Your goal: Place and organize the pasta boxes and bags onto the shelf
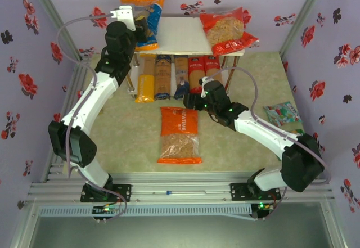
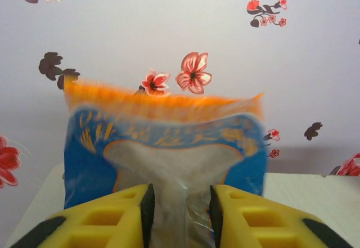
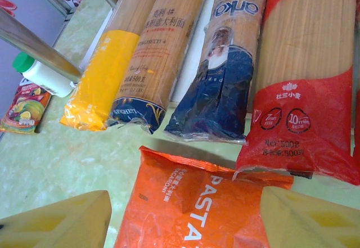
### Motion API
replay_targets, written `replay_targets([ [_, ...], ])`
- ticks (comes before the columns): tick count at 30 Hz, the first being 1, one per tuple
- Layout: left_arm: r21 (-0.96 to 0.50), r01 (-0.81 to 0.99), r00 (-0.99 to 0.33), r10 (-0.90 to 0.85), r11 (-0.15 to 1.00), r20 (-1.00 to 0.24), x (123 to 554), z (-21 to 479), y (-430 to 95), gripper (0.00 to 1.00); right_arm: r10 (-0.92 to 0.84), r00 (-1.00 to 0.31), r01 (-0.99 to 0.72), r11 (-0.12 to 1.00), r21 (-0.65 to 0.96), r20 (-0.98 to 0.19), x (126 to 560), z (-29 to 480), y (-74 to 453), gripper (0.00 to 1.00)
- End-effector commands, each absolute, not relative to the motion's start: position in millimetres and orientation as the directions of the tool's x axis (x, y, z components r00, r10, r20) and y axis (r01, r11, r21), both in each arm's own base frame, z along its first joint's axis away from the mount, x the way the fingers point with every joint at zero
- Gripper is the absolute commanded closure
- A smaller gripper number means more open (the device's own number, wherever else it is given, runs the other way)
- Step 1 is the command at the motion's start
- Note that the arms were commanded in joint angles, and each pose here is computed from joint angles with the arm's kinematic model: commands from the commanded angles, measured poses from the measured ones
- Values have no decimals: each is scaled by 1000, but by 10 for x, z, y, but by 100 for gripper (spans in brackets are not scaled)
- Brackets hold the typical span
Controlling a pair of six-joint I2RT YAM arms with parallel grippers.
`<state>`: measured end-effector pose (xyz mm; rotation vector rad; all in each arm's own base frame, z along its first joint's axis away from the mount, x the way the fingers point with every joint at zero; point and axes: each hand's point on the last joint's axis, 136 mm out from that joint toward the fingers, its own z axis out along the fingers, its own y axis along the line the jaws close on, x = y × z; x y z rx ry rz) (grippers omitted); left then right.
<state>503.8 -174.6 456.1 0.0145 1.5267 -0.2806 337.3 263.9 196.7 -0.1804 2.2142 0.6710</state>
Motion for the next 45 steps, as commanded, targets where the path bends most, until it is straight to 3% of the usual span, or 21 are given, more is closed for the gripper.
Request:
replay_targets([
  [1,-184,212,28,-194,960,-980,5082,4492,-1830,63,91,-653,-362,835,415,-752,3395,2086,2710,29],
  [4,-190,210,13,-198,959,-980,5081,4412,-1833,60,91,-652,-363,834,415,-753,3391,2089,2712,29],
  [12,-176,260,19,-187,949,-982,4982,4292,-1963,24,90,-662,-359,834,420,-744,3377,2060,2718,27],
  [18,-105,327,143,-159,939,-977,4812,4511,-2016,9,68,-676,-355,843,405,-734,3306,2010,2707,25],
  [25,17,236,391,-79,972,-917,4276,5199,-1668,4,29,-673,-365,857,365,-740,3144,1984,2672,23],
  [30,27,172,469,-58,985,-881,3652,5585,-1321,4,6,-694,-338,880,333,-720,3087,1851,2619,21],
  [35,-11,224,240,-67,975,-968,3266,5073,-1312,13,-34,-740,-302,909,286,-672,2939,1572,2641,20],
  [40,-106,288,-55,-94,952,-994,3098,3841,-1559,14,-38,-773,-312,892,327,-633,2624,1252,2883,17],
  [45,-139,318,-262,-54,938,-963,2862,2784,-1755,15,-35,-795,-282,906,317,-606,2430,983,3029,15],
])
